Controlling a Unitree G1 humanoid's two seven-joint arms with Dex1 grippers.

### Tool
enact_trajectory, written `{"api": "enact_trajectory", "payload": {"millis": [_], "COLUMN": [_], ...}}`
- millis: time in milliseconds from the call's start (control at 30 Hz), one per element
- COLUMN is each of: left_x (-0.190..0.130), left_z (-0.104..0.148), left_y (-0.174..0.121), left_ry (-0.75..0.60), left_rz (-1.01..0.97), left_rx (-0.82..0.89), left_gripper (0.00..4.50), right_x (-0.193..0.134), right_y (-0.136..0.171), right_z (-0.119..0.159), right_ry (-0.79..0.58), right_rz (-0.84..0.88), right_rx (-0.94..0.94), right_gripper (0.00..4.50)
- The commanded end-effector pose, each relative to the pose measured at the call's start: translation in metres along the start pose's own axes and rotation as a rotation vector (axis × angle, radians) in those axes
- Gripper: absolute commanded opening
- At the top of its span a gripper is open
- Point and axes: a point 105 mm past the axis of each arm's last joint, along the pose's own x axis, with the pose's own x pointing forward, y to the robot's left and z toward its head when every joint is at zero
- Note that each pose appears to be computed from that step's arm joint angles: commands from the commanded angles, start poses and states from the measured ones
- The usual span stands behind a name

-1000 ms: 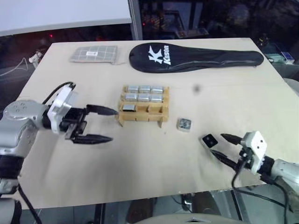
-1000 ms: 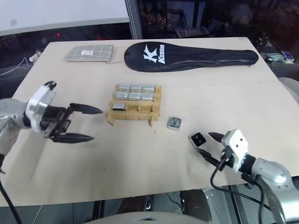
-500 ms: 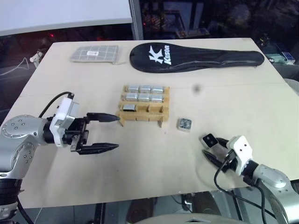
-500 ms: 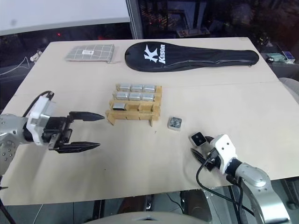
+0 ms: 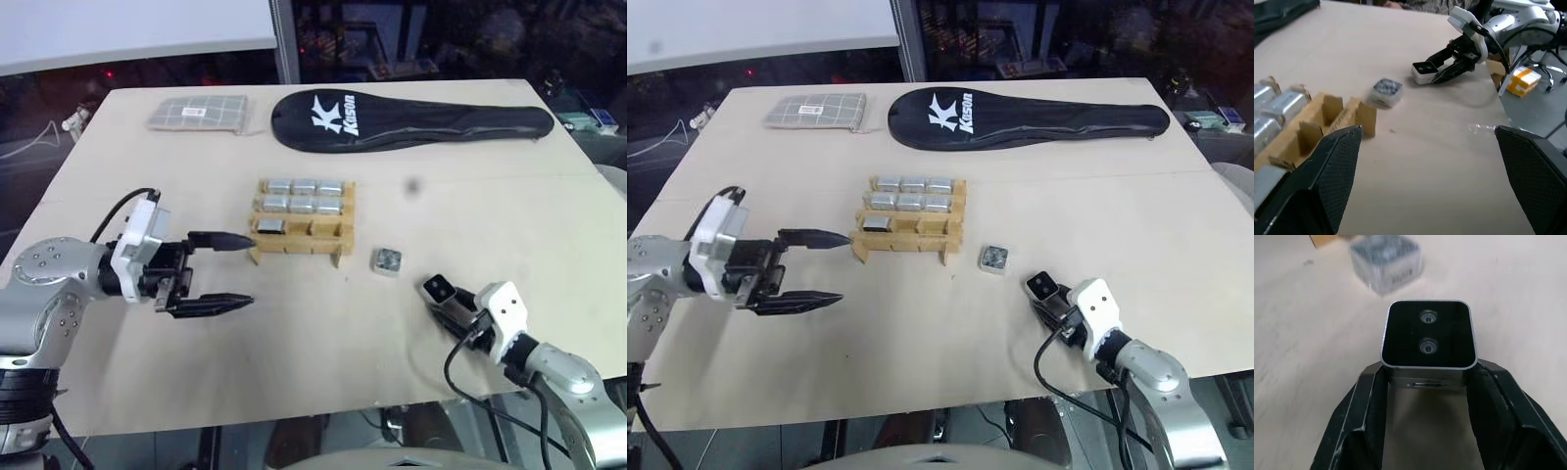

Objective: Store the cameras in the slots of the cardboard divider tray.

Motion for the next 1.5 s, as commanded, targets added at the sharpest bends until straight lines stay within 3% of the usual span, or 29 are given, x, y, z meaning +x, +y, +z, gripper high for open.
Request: {"api": "enact_trajectory", "payload": {"millis": [33, 167, 267, 433, 700, 1100, 1200, 1400, 1433, 1500], "left_x": [0.013, 0.038, 0.056, 0.072, 0.082, 0.086, 0.086, 0.088, 0.088, 0.089], "left_z": [0.002, 0.005, 0.015, 0.011, 0.005, 0.003, 0.004, -0.005, -0.006, -0.008], "left_y": [0.02, 0.03, 0.031, 0.038, 0.033, 0.026, 0.024, 0.019, 0.018, 0.016], "left_ry": [-0.019, -0.04, -0.091, -0.044, -0.035, -0.036, -0.042, -0.004, 0.005, 0.017], "left_rz": [0.094, 0.052, -0.008, -0.015, -0.068, -0.129, -0.147, -0.165, -0.172, -0.181], "left_rx": [-0.024, -0.115, -0.115, -0.175, -0.282, -0.326, -0.323, -0.345, -0.346, -0.349], "left_gripper": [4.5, 4.5, 4.5, 4.5, 4.5, 4.5, 3.66, 0.91, 0.69, 0.7], "right_x": [0.008, 0.033, 0.054, 0.074, 0.088, 0.099, 0.099, 0.099, 0.099, 0.098], "right_y": [-0.003, -0.01, 0.001, 0.025, 0.055, 0.056, 0.056, 0.055, 0.055, 0.055], "right_z": [0.035, 0.068, 0.093, 0.115, 0.126, 0.123, 0.121, 0.124, 0.124, 0.123], "right_ry": [-0.123, -0.223, -0.34, -0.484, -0.612, -0.608, -0.601, -0.604, -0.603, -0.602], "right_rz": [0.066, 0.138, 0.231, 0.341, 0.418, 0.429, 0.433, 0.419, 0.42, 0.421], "right_rx": [-0.313, -0.67, -0.911, -1.112, -1.189, -1.205, -1.191, -1.188, -1.189, -1.187], "right_gripper": [1.78, 1.78, 1.78, 1.78, 1.78, 1.78, 1.78, 1.78, 1.78, 1.78]}}
